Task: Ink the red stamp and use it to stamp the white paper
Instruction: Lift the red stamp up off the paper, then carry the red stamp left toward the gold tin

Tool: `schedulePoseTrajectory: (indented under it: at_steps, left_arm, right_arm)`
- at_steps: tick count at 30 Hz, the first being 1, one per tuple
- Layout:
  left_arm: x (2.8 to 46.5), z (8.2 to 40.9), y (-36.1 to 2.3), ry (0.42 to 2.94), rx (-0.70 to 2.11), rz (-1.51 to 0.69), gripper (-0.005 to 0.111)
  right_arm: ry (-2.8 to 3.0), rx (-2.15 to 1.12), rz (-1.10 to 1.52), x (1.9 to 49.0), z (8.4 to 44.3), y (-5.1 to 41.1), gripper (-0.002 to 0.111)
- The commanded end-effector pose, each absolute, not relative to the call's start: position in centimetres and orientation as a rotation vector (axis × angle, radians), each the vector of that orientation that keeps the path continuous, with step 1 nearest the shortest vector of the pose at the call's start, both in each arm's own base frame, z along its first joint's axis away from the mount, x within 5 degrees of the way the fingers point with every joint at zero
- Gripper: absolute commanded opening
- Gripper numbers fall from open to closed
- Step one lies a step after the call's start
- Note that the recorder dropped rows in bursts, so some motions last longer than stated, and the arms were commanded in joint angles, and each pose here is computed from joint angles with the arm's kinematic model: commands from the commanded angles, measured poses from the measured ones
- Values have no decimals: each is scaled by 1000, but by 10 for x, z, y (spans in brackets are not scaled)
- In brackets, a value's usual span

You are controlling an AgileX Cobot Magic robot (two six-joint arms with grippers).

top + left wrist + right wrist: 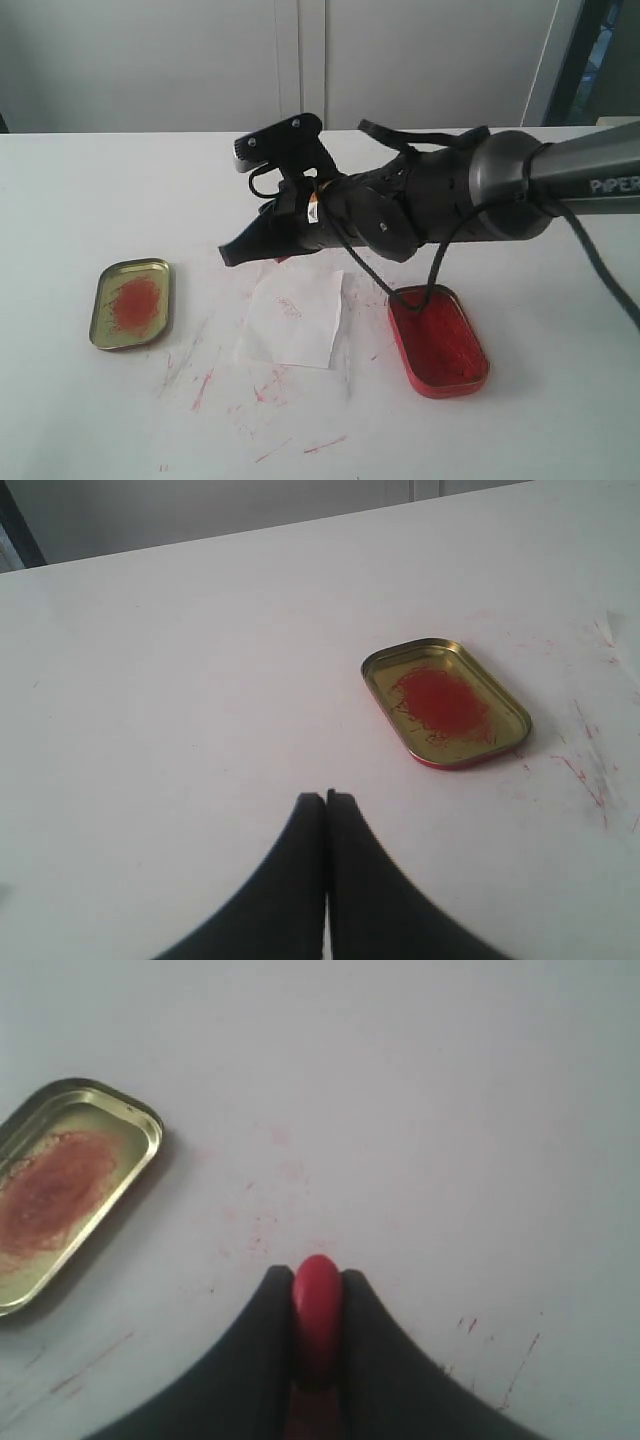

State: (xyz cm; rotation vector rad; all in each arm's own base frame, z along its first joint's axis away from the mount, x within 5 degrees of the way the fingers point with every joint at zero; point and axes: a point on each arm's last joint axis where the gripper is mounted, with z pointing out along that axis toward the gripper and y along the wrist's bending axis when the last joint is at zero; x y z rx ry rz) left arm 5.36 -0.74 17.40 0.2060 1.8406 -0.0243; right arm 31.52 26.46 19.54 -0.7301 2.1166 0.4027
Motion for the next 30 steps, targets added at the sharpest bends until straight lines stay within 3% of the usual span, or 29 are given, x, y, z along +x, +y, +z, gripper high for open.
schedulePoseTrajectory:
  at_steps: [1, 14, 30]
  left_arm:
    - [53, 173, -8, 1838, 210, -32, 0]
    - [53, 173, -8, 1838, 210, -32, 0]
    - [53, 173, -8, 1838, 210, -32, 0]
  right_arm:
    - [2068, -744, 430, 304, 218, 270, 0]
    - [1837, -874, 649, 245, 238, 332, 0]
    - [1823, -650, 908, 252, 264, 380, 0]
